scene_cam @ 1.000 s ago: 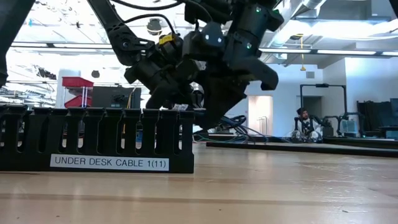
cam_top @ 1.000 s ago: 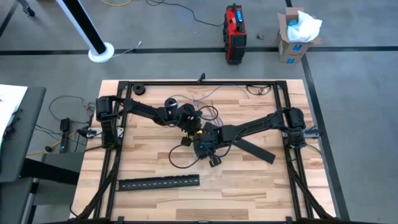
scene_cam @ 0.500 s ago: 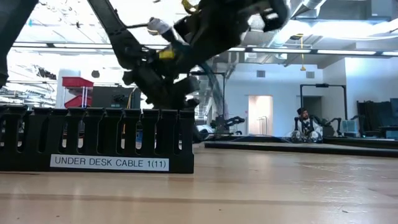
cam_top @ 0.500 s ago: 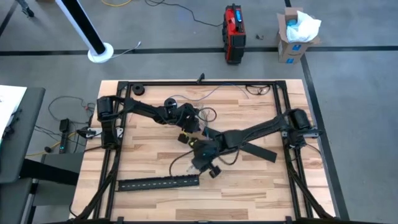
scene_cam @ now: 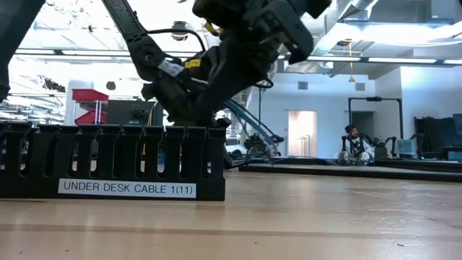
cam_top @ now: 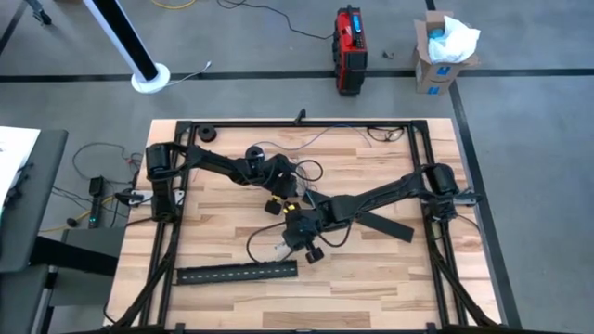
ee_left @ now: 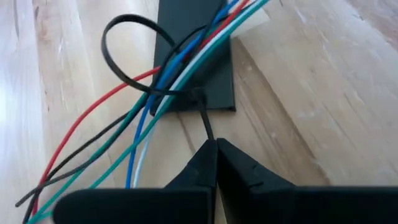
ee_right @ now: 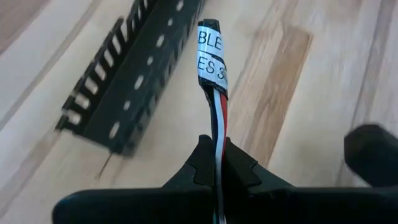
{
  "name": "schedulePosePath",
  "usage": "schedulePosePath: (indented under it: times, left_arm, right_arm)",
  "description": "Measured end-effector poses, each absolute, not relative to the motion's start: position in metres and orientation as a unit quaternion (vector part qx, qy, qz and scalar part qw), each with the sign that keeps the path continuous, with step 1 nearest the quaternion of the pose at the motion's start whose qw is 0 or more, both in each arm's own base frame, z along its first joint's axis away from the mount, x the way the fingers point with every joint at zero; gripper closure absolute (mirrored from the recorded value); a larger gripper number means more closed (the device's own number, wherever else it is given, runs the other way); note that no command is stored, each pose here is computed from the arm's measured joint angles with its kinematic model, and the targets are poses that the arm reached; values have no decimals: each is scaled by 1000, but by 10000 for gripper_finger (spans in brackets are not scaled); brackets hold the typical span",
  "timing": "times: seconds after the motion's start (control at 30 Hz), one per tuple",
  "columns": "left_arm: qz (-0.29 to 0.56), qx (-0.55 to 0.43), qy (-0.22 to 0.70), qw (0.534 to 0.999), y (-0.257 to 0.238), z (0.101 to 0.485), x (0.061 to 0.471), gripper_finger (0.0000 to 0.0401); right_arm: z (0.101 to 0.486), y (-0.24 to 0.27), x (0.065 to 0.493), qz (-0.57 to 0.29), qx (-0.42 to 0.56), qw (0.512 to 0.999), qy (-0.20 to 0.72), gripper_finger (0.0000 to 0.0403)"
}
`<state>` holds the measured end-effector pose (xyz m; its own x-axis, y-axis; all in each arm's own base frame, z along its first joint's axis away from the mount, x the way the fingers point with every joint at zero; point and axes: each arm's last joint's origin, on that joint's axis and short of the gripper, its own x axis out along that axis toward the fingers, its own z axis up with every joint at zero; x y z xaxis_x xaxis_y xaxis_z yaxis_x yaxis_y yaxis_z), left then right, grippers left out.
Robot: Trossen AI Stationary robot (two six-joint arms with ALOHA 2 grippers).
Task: Ziptie cables
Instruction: Wrap the cable wires with the black zip tie
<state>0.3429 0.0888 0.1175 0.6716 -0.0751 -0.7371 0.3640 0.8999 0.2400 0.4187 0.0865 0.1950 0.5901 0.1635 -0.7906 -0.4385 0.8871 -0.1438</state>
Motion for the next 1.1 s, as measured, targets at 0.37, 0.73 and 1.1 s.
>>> schedulePosePath:
  times: [0.37, 0.73, 1.1]
  left_arm:
    - [-124, 196, 375, 898, 89, 119, 345, 401]
    - [-118, 179, 378, 900, 89, 119, 344, 401]
    - [-129, 140, 369, 910, 86, 121, 345, 401]
  right_arm:
    - [191, 84, 416, 184, -164, 867, 434, 403]
    - [191, 74, 418, 200, -190, 860, 428, 403]
    - [191, 69, 419, 191, -145, 868, 434, 381]
